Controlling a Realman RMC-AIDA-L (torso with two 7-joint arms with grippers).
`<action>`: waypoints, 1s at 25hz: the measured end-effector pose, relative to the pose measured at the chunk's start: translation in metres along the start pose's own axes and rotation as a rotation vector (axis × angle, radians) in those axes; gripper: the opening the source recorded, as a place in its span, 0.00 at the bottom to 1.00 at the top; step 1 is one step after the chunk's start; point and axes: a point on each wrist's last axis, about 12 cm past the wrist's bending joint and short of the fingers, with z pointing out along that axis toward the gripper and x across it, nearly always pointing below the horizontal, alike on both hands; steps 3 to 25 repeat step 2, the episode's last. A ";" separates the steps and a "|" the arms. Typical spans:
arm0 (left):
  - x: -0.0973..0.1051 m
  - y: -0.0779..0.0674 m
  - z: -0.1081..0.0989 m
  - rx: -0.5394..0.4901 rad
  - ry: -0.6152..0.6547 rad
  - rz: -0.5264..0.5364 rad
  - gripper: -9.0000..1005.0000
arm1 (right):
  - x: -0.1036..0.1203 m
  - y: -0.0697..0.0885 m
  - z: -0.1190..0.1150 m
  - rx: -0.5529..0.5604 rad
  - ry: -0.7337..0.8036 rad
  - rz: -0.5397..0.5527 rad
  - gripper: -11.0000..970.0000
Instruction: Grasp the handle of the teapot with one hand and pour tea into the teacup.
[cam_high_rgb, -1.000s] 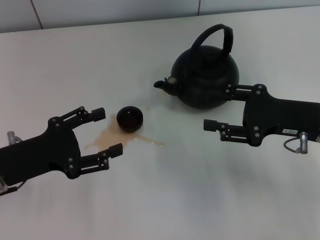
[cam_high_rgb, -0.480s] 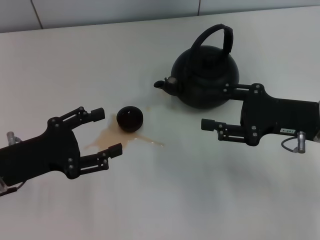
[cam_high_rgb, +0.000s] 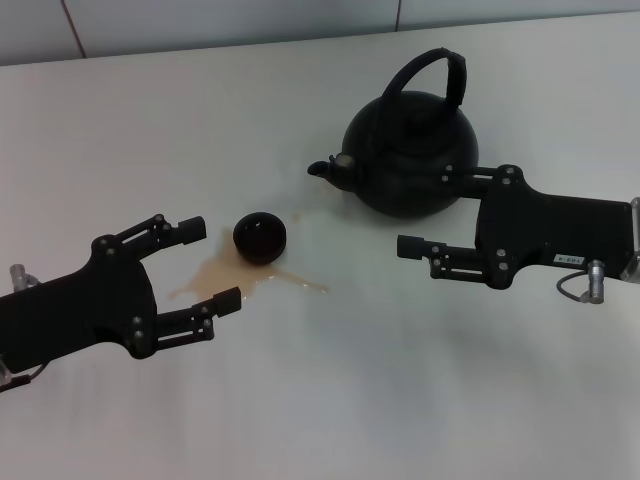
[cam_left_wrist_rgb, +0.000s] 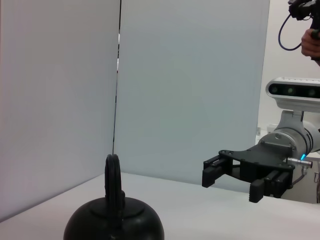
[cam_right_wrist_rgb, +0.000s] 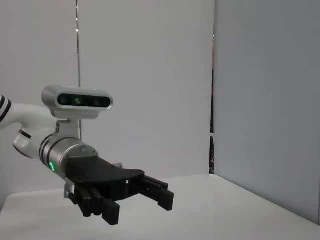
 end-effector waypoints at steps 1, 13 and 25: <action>0.000 0.000 0.000 0.000 0.002 0.000 0.86 | 0.000 0.000 0.000 0.000 0.000 0.000 0.66; 0.001 0.000 -0.001 0.001 0.006 0.000 0.86 | 0.000 0.000 0.000 -0.001 -0.001 0.000 0.66; 0.001 0.000 -0.001 0.001 0.006 0.000 0.86 | 0.000 0.000 0.000 -0.001 -0.001 0.000 0.66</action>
